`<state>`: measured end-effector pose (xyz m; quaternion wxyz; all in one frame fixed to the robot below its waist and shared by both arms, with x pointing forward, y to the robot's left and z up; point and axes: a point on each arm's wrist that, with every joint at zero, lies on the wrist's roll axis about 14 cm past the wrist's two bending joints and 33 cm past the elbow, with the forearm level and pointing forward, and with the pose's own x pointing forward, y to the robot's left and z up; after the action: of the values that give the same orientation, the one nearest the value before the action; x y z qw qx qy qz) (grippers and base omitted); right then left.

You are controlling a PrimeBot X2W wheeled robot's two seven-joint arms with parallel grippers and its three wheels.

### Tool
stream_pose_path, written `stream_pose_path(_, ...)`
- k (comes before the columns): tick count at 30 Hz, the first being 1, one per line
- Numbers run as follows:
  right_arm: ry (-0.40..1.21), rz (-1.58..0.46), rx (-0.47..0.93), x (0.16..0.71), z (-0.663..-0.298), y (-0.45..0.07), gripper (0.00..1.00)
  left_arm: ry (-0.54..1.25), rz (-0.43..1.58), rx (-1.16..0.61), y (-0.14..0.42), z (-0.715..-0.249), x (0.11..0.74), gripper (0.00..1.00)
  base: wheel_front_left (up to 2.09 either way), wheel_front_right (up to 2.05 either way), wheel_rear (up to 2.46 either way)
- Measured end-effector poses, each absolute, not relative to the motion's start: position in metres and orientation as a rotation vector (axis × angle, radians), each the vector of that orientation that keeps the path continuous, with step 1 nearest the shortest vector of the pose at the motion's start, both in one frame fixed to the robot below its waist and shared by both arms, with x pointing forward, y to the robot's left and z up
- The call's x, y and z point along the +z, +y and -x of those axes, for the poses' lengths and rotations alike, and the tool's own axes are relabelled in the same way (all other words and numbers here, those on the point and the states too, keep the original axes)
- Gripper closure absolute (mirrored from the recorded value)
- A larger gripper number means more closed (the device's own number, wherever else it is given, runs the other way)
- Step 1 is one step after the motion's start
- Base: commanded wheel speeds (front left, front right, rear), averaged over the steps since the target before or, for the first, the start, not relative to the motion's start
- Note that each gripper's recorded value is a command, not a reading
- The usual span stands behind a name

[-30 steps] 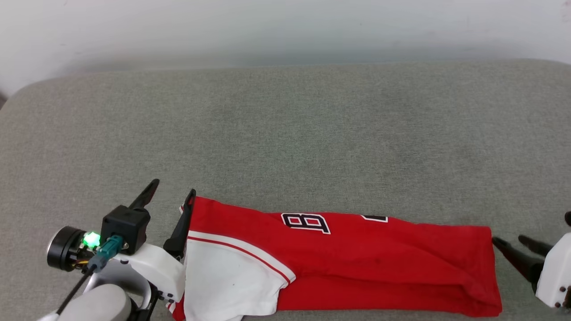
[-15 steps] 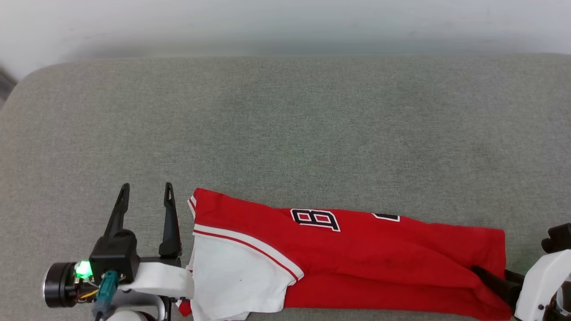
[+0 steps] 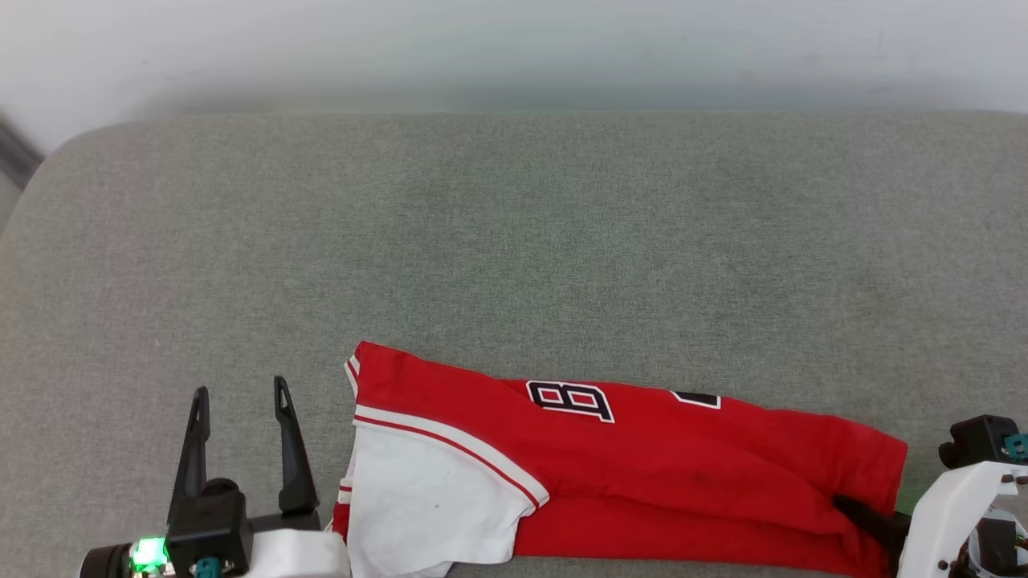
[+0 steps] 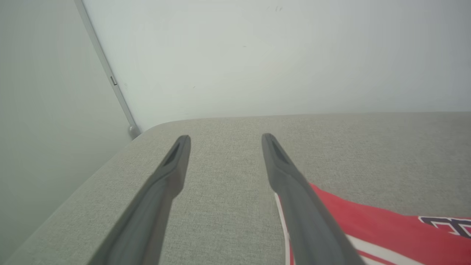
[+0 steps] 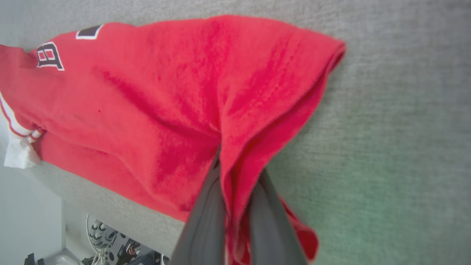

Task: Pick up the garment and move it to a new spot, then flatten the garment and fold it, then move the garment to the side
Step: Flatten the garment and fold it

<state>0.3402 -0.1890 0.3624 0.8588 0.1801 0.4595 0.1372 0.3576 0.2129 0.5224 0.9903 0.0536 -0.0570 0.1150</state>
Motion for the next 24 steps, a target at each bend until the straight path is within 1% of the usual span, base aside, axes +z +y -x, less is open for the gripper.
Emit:
stream_pose_path(6,0.916,-0.353,0.252,0.375,-0.346,-0.208,1.0,-0.125,-0.135,0.22,0.21,-0.347,0.524,0.0,0.0,0.0,0.0)
stream_pose_path(13,0.889,-0.196,0.152,0.397,-0.351,-0.271,1.0,-0.143,-0.147,0.207,0.205,-0.337,0.528,0.0,0.0,0.0,0.0)
stream_pose_path(17,0.943,-0.087,0.1,0.405,-0.343,-0.305,1.0,-0.14,-0.147,0.204,0.205,-0.333,0.527,0.0,0.0,0.0,0.0)
stream_pose_path(20,0.972,-0.097,0.124,0.412,-0.34,-0.301,1.0,-0.132,-0.147,0.211,0.207,-0.329,0.525,0.0,0.0,0.0,0.0)
stream_pose_path(24,0.963,-0.134,0.252,0.429,-0.344,-0.264,1.0,-0.135,-0.149,0.214,0.209,-0.325,0.526,0.0,0.0,0.0,0.0)
